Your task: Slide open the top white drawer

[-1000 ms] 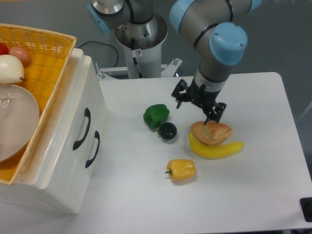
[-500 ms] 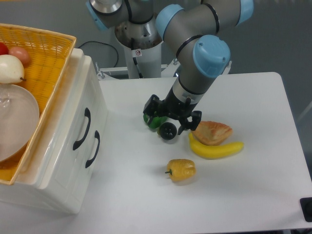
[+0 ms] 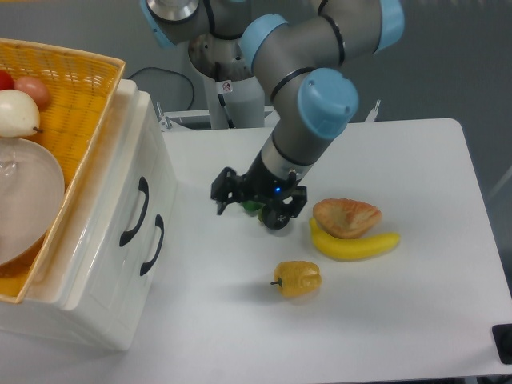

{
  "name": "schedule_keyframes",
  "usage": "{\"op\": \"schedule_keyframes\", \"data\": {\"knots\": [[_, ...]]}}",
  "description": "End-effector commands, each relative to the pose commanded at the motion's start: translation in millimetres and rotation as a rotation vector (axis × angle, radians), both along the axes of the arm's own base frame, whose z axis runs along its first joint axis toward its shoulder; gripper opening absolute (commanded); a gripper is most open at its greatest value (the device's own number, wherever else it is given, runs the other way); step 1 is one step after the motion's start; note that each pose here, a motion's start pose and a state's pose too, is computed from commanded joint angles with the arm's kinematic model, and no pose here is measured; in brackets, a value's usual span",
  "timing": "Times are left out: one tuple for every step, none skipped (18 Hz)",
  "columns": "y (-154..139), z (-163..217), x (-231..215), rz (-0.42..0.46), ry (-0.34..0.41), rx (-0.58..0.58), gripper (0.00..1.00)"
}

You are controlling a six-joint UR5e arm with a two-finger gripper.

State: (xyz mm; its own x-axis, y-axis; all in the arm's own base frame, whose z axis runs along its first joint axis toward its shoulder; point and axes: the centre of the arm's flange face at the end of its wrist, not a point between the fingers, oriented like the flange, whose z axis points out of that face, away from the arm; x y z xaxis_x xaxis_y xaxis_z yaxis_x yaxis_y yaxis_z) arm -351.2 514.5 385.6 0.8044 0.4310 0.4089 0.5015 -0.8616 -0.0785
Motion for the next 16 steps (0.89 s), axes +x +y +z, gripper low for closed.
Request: {"op": "schedule_keyframes", "data": {"knots": [[2.3,-0.9,4.2,-0.005,-0.002,-0.004,1.00],[4.8,0.7,9.5,-0.014,0.000,-0.004,1.00],[7.8,0.0,15.9,-0.024,-0.003,-0.007,1.00],[10.2,0.0,19.9,-0.032,-0.002,-0.008,1.00],[13.0,0.9,24.9,-0.041,-0.001,-0.007,1.00],[14.6,0.9,27.5,-0.045,-0.001,-0.006,1.00],[16.1,0.9,29.9,-0.050,-0.001,-0.006,1.00],[21.5,0.0,38.5,-0.068,-0.001,-0.007,1.00],[26.8,-1.7,47.6,-0.086,-0.003,-0.009,1.00],[28.8,-1.7,49.6,-0.094,-0.001,-0.007,1.00],[29.8,-2.6,52.4,-0.103,-0.002,-0.008,1.00],[30.2,-1.6,53.6,-0.107,-0.001,-0.004,1.00],[29.6,-1.1,54.2,-0.108,-0.003,-0.006,1.00],[31.6,-0.4,57.3,-0.119,-0.001,-0.003,1.00],[33.3,-0.3,62.0,-0.135,0.000,-0.001,1.00],[33.7,-0.3,62.9,-0.144,0.002,0.002,1.00]]}}
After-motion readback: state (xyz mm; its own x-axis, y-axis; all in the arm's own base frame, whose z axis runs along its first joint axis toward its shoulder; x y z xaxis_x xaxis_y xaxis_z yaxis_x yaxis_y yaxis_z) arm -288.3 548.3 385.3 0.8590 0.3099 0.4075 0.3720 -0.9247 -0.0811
